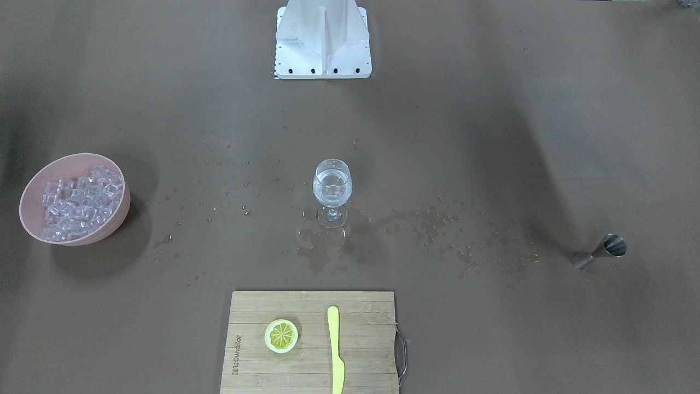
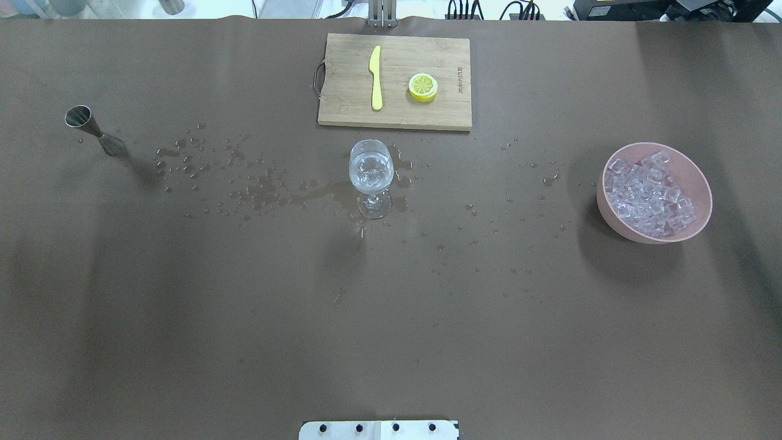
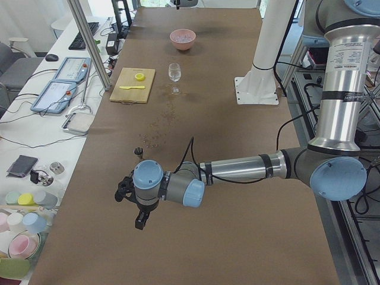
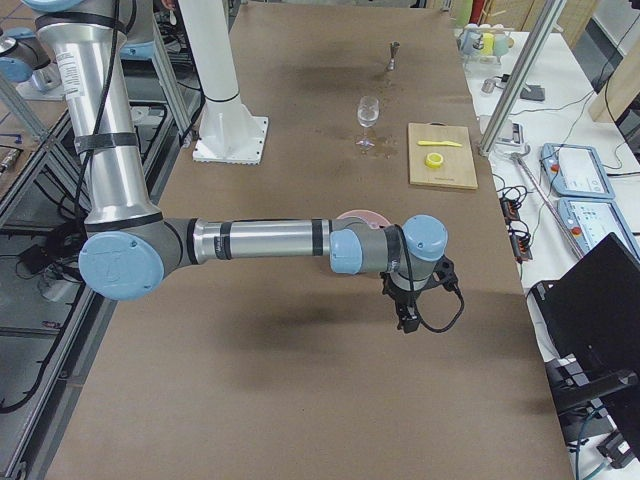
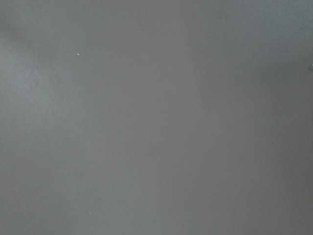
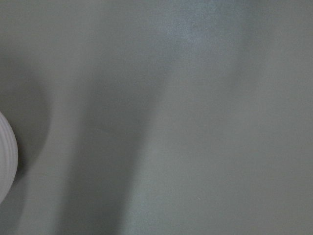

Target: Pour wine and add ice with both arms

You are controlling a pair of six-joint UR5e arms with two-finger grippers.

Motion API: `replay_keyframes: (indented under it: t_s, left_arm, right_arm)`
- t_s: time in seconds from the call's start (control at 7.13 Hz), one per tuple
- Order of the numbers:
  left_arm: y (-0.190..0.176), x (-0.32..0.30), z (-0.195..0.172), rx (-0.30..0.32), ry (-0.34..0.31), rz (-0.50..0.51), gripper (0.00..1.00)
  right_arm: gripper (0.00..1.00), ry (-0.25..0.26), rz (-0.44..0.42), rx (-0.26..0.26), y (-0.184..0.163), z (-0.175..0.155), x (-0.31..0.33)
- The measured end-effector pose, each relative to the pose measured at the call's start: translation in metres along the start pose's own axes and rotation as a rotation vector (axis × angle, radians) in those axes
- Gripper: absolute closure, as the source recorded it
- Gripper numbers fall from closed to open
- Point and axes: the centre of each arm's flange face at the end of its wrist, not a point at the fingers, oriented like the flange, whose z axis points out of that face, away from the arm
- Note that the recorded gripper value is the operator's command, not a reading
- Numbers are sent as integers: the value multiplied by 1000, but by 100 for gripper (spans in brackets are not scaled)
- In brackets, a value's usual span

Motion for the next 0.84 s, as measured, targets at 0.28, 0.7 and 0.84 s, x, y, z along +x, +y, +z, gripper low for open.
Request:
replay_keyframes:
  t_s: [0.28,0.7,0.84]
  left_arm:
    - [-1,0,-2,5,2,-6,1]
    - [-3,6,-8,19,1,5,1]
    - [-3,7,-9,19,1,6,1]
  right_arm:
    - [0,0,2,2,-1,-1,0]
    - [0,0,5,3,-2,-2,0]
    - [0,1,6,3,-2,-2,0]
